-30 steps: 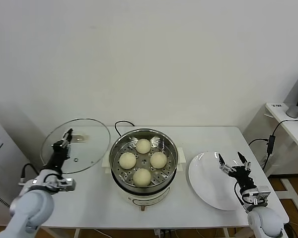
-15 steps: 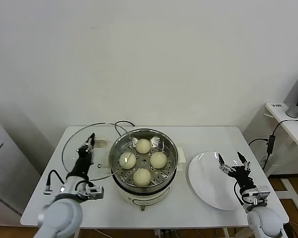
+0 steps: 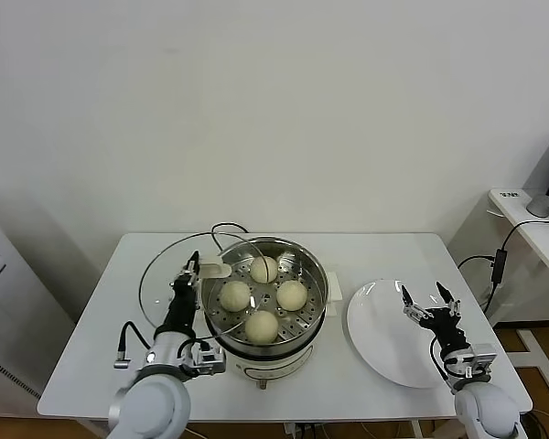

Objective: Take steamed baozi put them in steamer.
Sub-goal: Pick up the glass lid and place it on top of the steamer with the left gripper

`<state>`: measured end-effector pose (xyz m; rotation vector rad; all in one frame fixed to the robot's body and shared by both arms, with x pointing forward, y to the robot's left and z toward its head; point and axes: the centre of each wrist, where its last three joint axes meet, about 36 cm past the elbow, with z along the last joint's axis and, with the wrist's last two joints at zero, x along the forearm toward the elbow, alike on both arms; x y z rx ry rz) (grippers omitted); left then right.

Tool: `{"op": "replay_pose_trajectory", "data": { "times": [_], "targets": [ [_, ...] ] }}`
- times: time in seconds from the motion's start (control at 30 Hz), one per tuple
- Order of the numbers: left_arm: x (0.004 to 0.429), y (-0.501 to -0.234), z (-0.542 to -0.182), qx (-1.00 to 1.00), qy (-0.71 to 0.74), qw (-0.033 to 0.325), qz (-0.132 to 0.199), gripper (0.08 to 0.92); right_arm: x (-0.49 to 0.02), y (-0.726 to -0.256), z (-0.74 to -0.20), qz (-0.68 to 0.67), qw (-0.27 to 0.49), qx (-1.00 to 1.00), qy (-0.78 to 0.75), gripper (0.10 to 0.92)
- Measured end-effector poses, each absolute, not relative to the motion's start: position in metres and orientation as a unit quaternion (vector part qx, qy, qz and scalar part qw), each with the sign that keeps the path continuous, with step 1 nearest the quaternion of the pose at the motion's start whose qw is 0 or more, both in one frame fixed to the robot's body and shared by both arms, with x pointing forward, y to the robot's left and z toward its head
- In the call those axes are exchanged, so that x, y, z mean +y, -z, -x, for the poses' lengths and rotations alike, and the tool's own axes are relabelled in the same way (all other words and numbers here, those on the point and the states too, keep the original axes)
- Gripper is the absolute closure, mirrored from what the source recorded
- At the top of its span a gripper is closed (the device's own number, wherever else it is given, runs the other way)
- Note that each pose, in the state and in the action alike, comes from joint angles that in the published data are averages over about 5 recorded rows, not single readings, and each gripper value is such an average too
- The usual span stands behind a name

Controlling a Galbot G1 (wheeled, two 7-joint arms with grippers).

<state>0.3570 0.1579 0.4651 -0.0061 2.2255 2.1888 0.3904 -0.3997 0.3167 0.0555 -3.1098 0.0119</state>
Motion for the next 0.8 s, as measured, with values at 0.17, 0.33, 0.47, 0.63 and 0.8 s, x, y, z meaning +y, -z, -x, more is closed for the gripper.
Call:
{"op": "replay_pose_trajectory", "data": {
  "times": [0.17, 0.33, 0.47, 0.63, 0.8],
  "targets": [
    [0.144, -0.467, -0.357, 0.717, -0.697, 0.018, 0.001, 0.888, -0.398, -0.315, -0.390, -0.018, 0.017, -1.000, -0.003, 0.200],
    [0.133, -0.466, -0.360, 0.718, -0.696, 0.027, -0.003, 0.888, -0.398, -0.314, -0.389, -0.017, 0.019, -1.000, -0.002, 0.200],
    [0.124, -0.465, -0.362, 0.717, -0.697, 0.034, -0.008, 0.888, -0.398, -0.313, -0.388, -0.016, 0.019, -1.000, -0.001, 0.200],
    [0.115, -0.463, -0.364, 0.716, -0.697, 0.041, -0.013, 0.888, -0.399, -0.312, -0.388, -0.014, 0.021, -1.000, 0.000, 0.200],
    [0.107, -0.461, -0.366, 0.716, -0.696, 0.046, -0.018, 0.888, -0.399, -0.310, -0.387, -0.013, 0.021, -1.000, 0.002, 0.200]
  ]
}}
